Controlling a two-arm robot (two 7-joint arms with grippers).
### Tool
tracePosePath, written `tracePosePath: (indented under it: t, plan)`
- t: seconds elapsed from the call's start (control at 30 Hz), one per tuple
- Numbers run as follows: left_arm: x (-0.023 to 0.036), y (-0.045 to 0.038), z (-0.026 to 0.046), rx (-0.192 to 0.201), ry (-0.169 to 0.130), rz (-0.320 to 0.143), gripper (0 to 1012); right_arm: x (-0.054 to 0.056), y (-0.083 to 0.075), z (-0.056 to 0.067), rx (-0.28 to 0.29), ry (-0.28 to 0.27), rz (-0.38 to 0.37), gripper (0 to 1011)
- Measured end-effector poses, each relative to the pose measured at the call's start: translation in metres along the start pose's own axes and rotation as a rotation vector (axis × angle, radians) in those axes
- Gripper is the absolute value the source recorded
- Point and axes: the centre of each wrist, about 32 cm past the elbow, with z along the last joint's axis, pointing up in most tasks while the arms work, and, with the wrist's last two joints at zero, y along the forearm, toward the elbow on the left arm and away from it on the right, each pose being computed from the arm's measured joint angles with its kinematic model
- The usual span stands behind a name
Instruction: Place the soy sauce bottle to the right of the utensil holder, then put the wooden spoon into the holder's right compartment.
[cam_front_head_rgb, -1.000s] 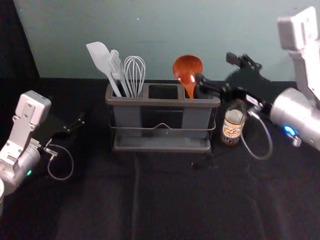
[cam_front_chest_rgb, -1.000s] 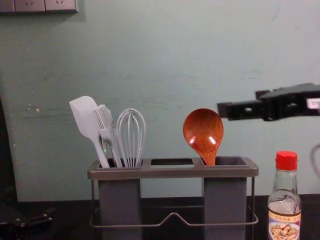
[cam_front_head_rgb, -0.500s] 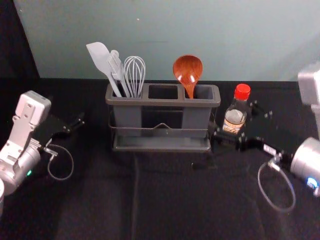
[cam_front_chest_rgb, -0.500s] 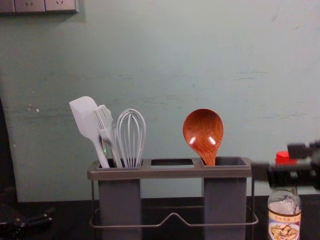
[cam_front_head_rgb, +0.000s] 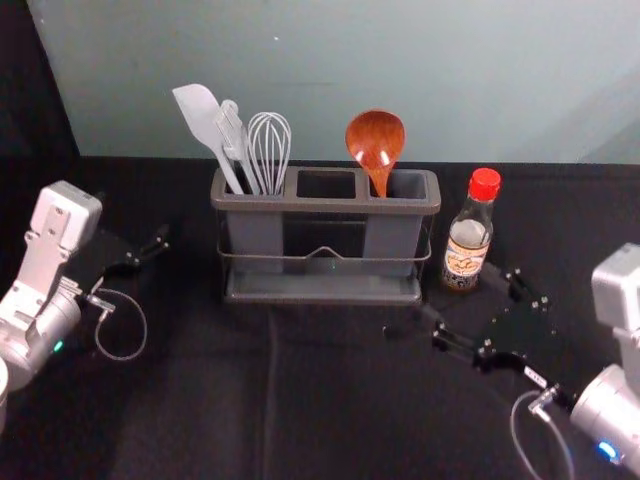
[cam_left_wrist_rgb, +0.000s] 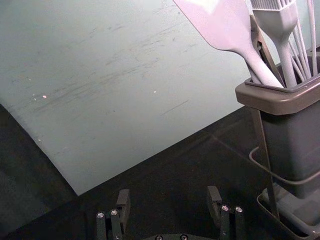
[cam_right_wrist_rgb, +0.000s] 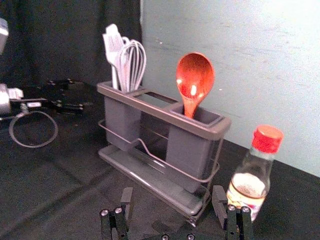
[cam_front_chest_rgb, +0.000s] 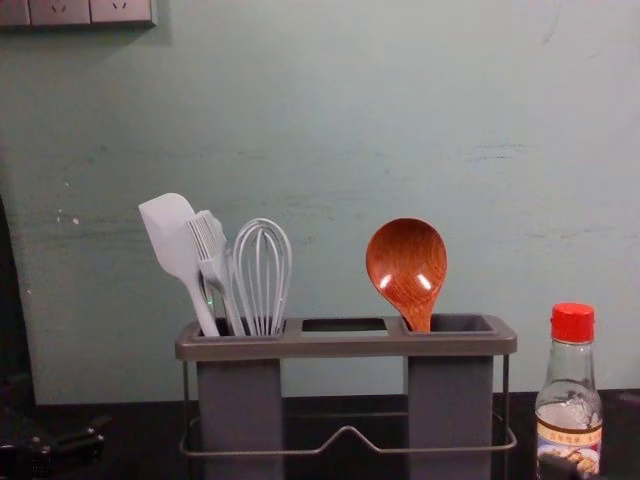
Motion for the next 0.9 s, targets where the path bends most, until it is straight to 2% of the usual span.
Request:
tracePosePath:
  t: [0.17,0.27,0.37,0.67,0.9]
  plan:
    - [0.0000,0.0000,0.0000,0.000,0.000,0.000,1005,-0.013,-0.001,-0.018,0.028,-0.023,-0.064,1002]
    - [0.0000,0.0000,0.0000,0.000,0.000,0.000,1005,-0.021,-0.002,-0.028,0.048,-0.039,-0.131,1003]
    - [0.0000,0.0000,0.0000,0.000,0.000,0.000,1005,-0.024,-0.001,-0.034,0.057,-0.037,-0.186,1002]
    - [0.0000,0.0000,0.0000,0.000,0.000,0.000,1005,-0.022,0.003,-0.045,0.092,-0.037,-0.306,1003]
    - [0.0000,0.0000,0.0000,0.000,0.000,0.000,1005,-0.019,0.005,-0.045,0.104,-0.026,-0.317,1003]
